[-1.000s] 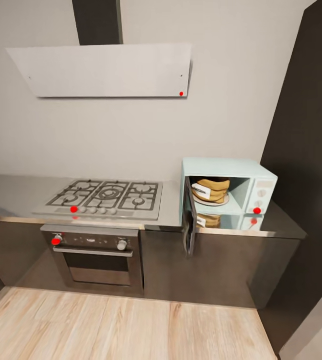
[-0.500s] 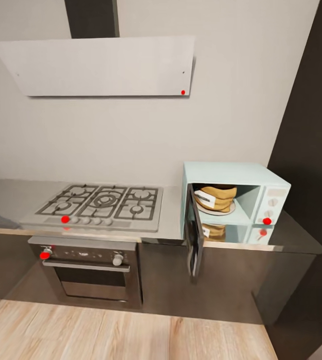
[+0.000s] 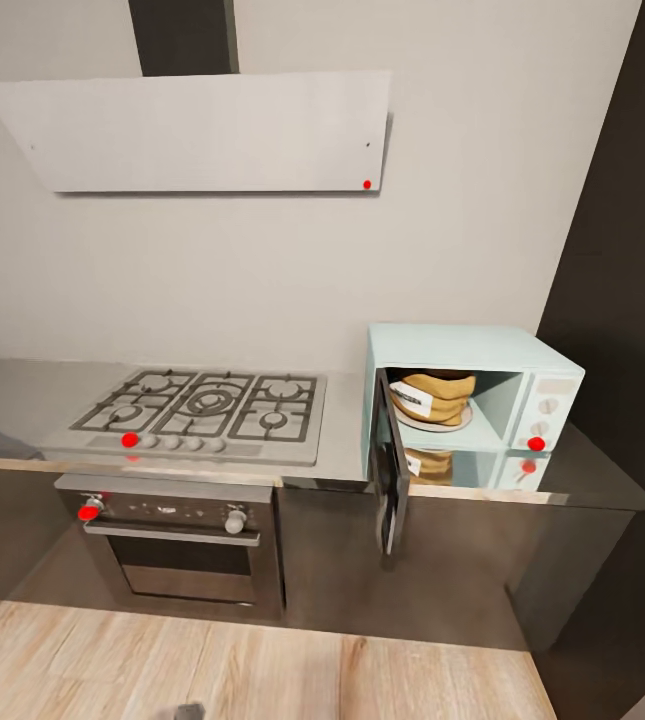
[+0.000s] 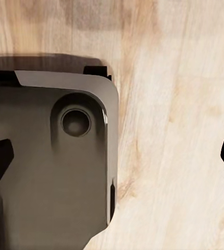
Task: In the kitchen, take the popcorn bag from the countertop, put it into the microwave, and heat it until the popcorn is cooked so the cooked popcorn ends up inside the bag.
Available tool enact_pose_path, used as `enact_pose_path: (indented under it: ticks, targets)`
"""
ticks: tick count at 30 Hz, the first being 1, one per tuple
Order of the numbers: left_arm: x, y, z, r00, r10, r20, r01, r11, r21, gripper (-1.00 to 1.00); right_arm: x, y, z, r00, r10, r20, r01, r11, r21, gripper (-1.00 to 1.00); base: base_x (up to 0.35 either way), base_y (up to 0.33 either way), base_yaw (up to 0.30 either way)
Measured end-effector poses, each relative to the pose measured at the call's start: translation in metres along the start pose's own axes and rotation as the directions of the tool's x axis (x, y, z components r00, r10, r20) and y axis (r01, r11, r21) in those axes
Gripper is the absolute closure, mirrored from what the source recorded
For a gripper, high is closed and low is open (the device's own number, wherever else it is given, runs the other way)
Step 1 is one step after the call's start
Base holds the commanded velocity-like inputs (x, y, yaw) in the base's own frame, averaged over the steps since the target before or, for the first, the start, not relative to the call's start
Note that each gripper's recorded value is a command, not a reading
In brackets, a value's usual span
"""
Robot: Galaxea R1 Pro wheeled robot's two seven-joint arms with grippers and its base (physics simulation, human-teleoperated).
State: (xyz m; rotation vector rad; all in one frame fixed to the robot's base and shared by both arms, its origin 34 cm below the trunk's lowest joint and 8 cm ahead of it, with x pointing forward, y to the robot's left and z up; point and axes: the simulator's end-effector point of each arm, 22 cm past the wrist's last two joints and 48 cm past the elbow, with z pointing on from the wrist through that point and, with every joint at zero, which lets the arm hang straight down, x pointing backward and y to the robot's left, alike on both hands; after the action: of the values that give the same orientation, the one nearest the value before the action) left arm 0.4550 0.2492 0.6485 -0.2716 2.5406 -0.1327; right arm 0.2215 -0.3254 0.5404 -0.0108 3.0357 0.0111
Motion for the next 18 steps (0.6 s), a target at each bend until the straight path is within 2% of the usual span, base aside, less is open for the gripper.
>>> enact_pose_path:
  ticks: [1, 2, 3, 4, 5, 6, 8, 9, 12, 16, 18]
  targets:
    - [-0.019, -0.007, -0.001, 1.000, 0.002, 0.014, -0.002, 1.000, 0.013, -1.00, 0.000, 0.000, 0.000, 1.000, 0.000, 0.000, 0.000, 1.000, 0.000, -1.00, 0.000, 0.000, 0.000]
    - [-0.067, -0.024, -0.003, 0.999, 0.005, 0.053, -0.007, 0.999, 0.042, -1.00, 0.000, 0.001, 0.000, 1.000, -0.001, 0.000, 0.001, 1.000, -0.001, -1.00, 0.000, 0.000, 0.000]
    - [-0.146, -0.047, -0.005, 0.990, 0.007, 0.144, -0.019, 0.997, 0.078, -1.00, 0.000, 0.001, 0.000, 1.000, 0.000, 0.000, 0.000, 1.000, -0.001, -1.00, 0.000, 0.000, 0.000]
    - [-0.161, -0.055, -0.008, 0.989, 0.008, 0.148, -0.021, 0.996, 0.090, -1.00, 0.000, 0.000, 0.000, 1.000, 0.000, 0.000, 0.000, 1.000, 0.000, -1.00, 0.000, 0.000, 0.000]
    - [-0.190, -0.072, -0.011, 0.987, 0.005, 0.161, -0.024, 0.993, 0.115, -1.00, 0.000, 0.000, 0.000, 1.000, 0.000, 0.000, 0.000, 1.000, 0.000, -1.00, 0.000, 0.000, 0.000]
    - [-0.230, -0.096, -0.017, 0.981, 0.001, 0.192, -0.029, 0.989, 0.148, -1.00, 0.000, 0.000, 0.000, 1.000, 0.000, 0.000, 0.000, 1.000, 0.000, -1.00, 0.000, 0.000, 0.000]
    - [-0.274, -0.133, -0.028, 0.975, -0.009, 0.224, -0.037, 0.979, 0.198, -1.00, 0.000, -0.001, 0.000, 1.000, 0.000, 0.000, 0.000, 1.000, 0.001, -1.00, 0.000, 0.000, 0.000]
    - [-0.303, -0.151, -0.038, 0.966, -0.014, 0.258, -0.045, 0.974, 0.224, -1.00, 0.000, -0.001, 0.000, 1.000, 0.000, 0.000, 0.000, 1.000, 0.001, -1.00, 0.000, 0.000, 0.000]
    - [-0.359, -0.186, -0.062, 0.944, -0.028, 0.327, -0.068, 0.958, 0.277, -1.00, 0.000, -0.001, 0.000, 1.000, 0.000, 0.000, 0.000, 1.000, 0.001, -1.00, 0.000, 0.000, 0.000]
    - [-0.385, -0.223, -0.089, 0.942, -0.031, 0.335, -0.089, 0.937, 0.337, -1.00, 0.000, -0.001, 0.000, 1.000, 0.000, -0.001, 0.000, 1.000, 0.001, -1.00, 0.000, 0.000, 0.000]
    - [-0.390, -0.232, -0.099, 0.941, -0.030, 0.337, -0.101, 0.925, 0.366, -1.00, 0.000, -0.001, 0.000, 1.000, 0.000, -0.002, 0.000, 1.000, 0.001, -1.00, 0.000, 0.000, 0.000]
